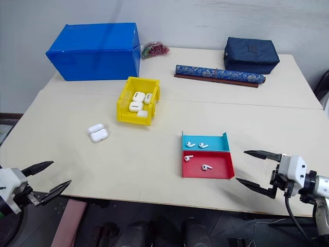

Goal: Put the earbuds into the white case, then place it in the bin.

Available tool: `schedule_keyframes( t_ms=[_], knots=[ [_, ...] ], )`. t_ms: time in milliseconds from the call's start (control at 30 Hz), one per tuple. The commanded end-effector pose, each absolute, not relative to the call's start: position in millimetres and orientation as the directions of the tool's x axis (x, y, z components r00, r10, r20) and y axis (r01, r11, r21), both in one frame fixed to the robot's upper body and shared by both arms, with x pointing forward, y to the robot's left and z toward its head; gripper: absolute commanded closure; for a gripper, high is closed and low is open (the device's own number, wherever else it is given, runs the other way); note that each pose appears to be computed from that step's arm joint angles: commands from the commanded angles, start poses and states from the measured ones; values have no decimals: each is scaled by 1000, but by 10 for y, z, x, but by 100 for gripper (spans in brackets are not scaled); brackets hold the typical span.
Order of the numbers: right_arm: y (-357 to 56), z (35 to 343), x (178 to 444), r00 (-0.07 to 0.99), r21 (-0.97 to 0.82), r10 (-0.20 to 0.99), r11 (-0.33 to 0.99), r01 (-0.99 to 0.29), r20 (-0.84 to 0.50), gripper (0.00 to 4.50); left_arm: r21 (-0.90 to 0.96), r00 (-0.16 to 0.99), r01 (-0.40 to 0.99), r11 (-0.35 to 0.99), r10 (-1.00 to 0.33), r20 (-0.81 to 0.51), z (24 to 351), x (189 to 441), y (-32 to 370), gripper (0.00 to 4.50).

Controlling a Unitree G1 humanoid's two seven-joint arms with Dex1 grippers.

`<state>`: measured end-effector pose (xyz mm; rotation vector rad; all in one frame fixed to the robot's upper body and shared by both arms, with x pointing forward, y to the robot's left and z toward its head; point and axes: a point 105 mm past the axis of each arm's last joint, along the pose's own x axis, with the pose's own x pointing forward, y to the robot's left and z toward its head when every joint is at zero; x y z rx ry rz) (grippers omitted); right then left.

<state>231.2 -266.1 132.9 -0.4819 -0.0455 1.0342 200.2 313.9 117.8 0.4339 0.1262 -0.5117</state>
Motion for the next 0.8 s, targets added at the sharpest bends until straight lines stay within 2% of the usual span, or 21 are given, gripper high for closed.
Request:
schedule_keyframes(
  t_ms=[33, 167, 233, 367, 467, 633, 800],
  knots=[
    [-2668, 1374, 2300, 507, -434, 843, 394, -810, -180, 0, 431, 882, 469, 771, -433, -185, 1299, 2027, 3132, 2],
    [-2606, 1325, 2329, 492, -421, 855, 391, -819, -164, 0, 390, 894, 445, 806, -423, -147, 1368, 2055, 3143, 2],
    [-2507, 1262, 2306, 452, -435, 873, 340, -834, -184, 0, 375, 909, 415, 829, -395, -133, 1395, 2057, 3178, 2],
    [-2264, 1505, 2379, 427, -441, 903, 404, -802, 50, 0, 324, 967, 255, 911, -239, -90, 1447, 2036, 3370, 2],
    [-2058, 1713, 2394, 367, -453, 911, 413, -790, 189, 0, 194, 992, 5, 981, 20, -127, 1319, 1850, 3672, 2],
    [-1883, 1851, 2398, 313, -488, 908, 415, -768, 279, 0, 88, 956, -234, 968, 246, -158, 1194, 1632, 3803, 2],
    [-1763, 1857, 2374, 238, -531, 935, 346, -774, 263, 0, 28, 925, -342, 939, 342, -166, 1252, 1640, 3727, 2]
  ],
)
